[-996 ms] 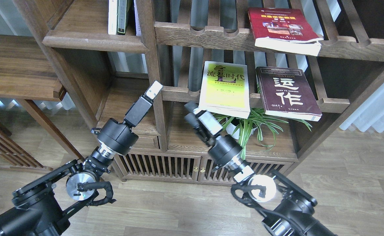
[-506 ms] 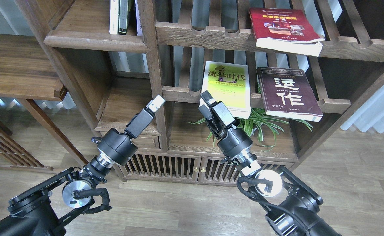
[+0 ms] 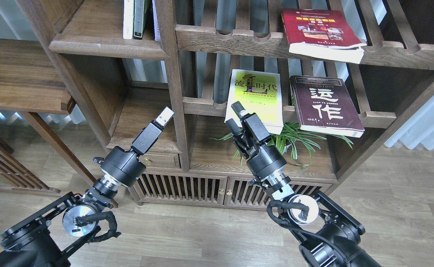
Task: Organize books on shelf
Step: 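Move the right gripper toward the yellow-green book on the middle shelf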
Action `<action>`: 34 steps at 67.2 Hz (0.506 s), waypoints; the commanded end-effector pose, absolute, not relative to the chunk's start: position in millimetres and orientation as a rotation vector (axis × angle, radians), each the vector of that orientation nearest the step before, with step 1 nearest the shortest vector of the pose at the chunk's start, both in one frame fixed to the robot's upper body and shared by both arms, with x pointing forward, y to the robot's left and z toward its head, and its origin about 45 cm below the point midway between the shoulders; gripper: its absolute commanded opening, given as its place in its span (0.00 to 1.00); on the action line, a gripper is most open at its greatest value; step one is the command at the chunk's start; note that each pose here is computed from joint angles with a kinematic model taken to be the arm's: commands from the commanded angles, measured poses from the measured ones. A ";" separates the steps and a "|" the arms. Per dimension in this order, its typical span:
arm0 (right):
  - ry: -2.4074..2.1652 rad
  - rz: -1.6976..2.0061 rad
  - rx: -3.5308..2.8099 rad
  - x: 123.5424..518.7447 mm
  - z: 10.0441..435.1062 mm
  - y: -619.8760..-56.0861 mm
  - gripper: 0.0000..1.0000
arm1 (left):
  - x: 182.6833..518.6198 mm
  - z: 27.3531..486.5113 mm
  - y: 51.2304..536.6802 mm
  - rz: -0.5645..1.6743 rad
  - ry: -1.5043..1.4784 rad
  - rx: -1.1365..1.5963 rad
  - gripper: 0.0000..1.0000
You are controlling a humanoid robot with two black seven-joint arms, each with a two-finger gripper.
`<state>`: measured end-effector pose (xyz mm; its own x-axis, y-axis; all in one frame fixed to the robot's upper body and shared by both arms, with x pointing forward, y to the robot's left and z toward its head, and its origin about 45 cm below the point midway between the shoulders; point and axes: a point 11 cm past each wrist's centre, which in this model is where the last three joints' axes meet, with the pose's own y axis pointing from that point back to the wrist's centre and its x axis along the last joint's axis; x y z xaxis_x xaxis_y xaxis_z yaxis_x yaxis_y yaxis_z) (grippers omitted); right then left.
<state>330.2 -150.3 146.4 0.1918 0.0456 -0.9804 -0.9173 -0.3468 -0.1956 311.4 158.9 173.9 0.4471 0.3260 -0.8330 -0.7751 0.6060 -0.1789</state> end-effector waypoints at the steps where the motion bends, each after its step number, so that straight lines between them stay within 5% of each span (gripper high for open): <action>1: 0.946 1.236 -1.440 337.8 148.0 -163.4 0.99 | 311.8 175.7 161.9 0.739 0.849 -0.609 1.00; 34: 1.052 1.263 -1.357 317.0 130.3 -147.9 0.99 | 311.5 177.4 153.3 0.722 0.855 -0.620 1.00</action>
